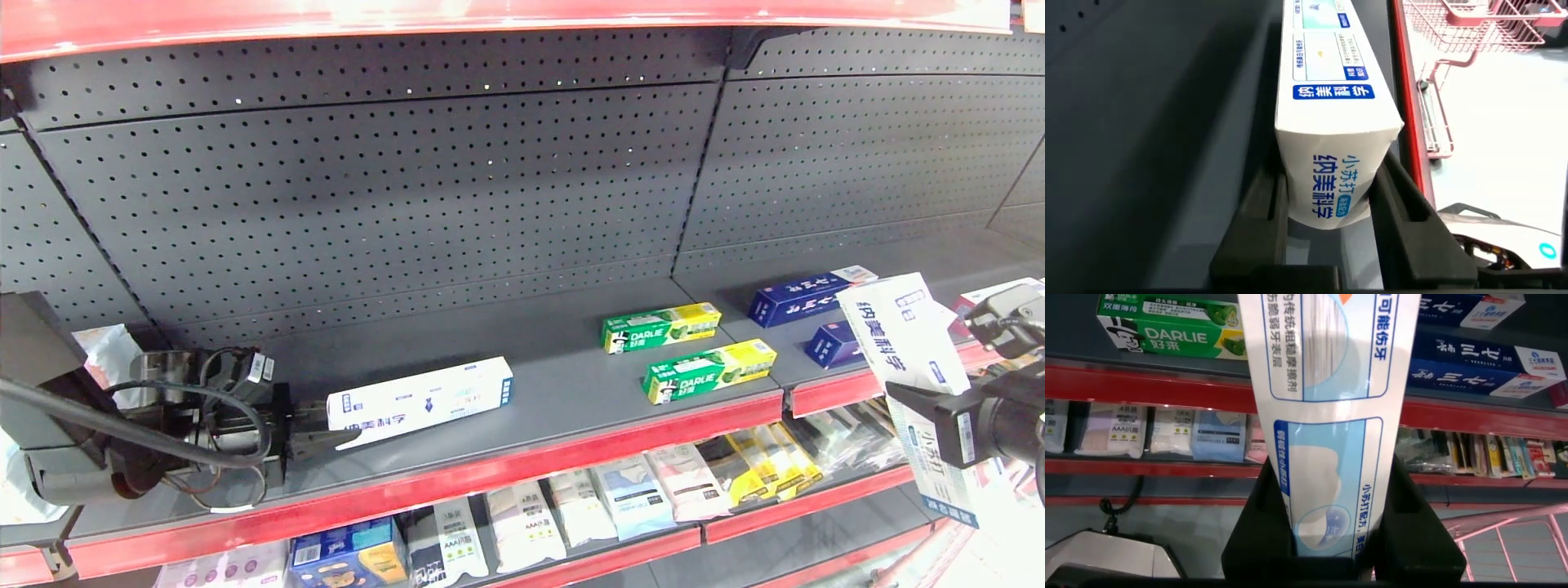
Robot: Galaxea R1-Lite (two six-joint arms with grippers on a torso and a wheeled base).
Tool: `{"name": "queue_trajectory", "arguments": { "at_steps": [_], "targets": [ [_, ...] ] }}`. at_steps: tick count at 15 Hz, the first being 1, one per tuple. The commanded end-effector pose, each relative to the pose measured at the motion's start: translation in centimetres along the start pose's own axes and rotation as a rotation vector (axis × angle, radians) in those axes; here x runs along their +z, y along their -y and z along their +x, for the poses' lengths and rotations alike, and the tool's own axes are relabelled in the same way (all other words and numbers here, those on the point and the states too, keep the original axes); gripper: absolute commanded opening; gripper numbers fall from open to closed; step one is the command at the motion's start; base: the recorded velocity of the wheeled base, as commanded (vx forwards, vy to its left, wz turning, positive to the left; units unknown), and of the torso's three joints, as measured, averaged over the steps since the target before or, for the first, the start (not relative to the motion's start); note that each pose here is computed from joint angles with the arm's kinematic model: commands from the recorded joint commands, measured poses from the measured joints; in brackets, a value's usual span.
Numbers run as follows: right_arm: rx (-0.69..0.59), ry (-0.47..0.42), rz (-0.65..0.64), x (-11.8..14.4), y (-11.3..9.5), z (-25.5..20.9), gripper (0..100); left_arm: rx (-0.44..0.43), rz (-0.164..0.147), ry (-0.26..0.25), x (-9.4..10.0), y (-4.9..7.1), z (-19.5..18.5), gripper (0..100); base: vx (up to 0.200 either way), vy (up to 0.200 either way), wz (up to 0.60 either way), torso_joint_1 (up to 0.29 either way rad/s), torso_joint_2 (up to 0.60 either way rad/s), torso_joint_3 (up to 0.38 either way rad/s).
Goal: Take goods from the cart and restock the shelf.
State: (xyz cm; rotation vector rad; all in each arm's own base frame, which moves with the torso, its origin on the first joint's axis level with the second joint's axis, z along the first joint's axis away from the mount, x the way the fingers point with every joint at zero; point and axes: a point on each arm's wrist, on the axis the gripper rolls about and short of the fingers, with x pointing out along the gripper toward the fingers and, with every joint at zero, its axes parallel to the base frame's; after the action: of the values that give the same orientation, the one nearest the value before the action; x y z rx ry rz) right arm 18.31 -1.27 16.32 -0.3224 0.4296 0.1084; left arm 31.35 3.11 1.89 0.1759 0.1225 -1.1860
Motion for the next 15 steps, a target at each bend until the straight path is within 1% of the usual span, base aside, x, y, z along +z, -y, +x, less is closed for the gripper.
{"name": "queue_trajectory", "arguments": {
  "at_steps": [1,4,5,9,12,13,15],
  "targets": [
    [0.002,0.001,-0.001,0.0,0.0,0.0,0,0.006,-0.005,-0.001,-0.1,0.5,-0.3,0,0.000,0.000,0.00,0.000,0.00,0.000],
    [0.002,-0.001,-0.007,0.0,0.0,0.0,0,-0.002,-0.012,0.013,-0.4,1.2,-0.7,0,0.000,0.000,0.00,0.000,0.00,0.000],
    [0.002,-0.001,-0.009,0.0,0.0,0.0,0,-0.011,-0.023,0.021,-0.6,1.7,-0.8,0,0.000,0.000,0.00,0.000,0.00,0.000],
    [0.001,0.001,-0.009,0.0,0.0,0.0,0,-0.018,-0.028,0.027,-0.8,1.7,-0.8,0,0.000,0.000,0.00,0.000,0.00,0.000],
    [-0.002,0.008,-0.010,0.2,0.0,0.0,0,-0.030,-0.042,0.032,-1.4,1.7,-0.7,0,0.000,0.000,0.00,0.000,0.00,0.000],
    [-0.003,0.012,-0.012,0.3,0.1,0.0,0,-0.036,-0.027,0.041,-1.7,1.5,-0.5,0,0.000,0.000,0.00,0.000,0.00,0.000],
    [-0.005,0.013,-0.012,0.4,0.1,0.0,0,-0.034,-0.006,0.047,-2.8,1.1,-0.2,0,0.000,0.000,0.00,0.000,0.00,0.000]
  ]
}}
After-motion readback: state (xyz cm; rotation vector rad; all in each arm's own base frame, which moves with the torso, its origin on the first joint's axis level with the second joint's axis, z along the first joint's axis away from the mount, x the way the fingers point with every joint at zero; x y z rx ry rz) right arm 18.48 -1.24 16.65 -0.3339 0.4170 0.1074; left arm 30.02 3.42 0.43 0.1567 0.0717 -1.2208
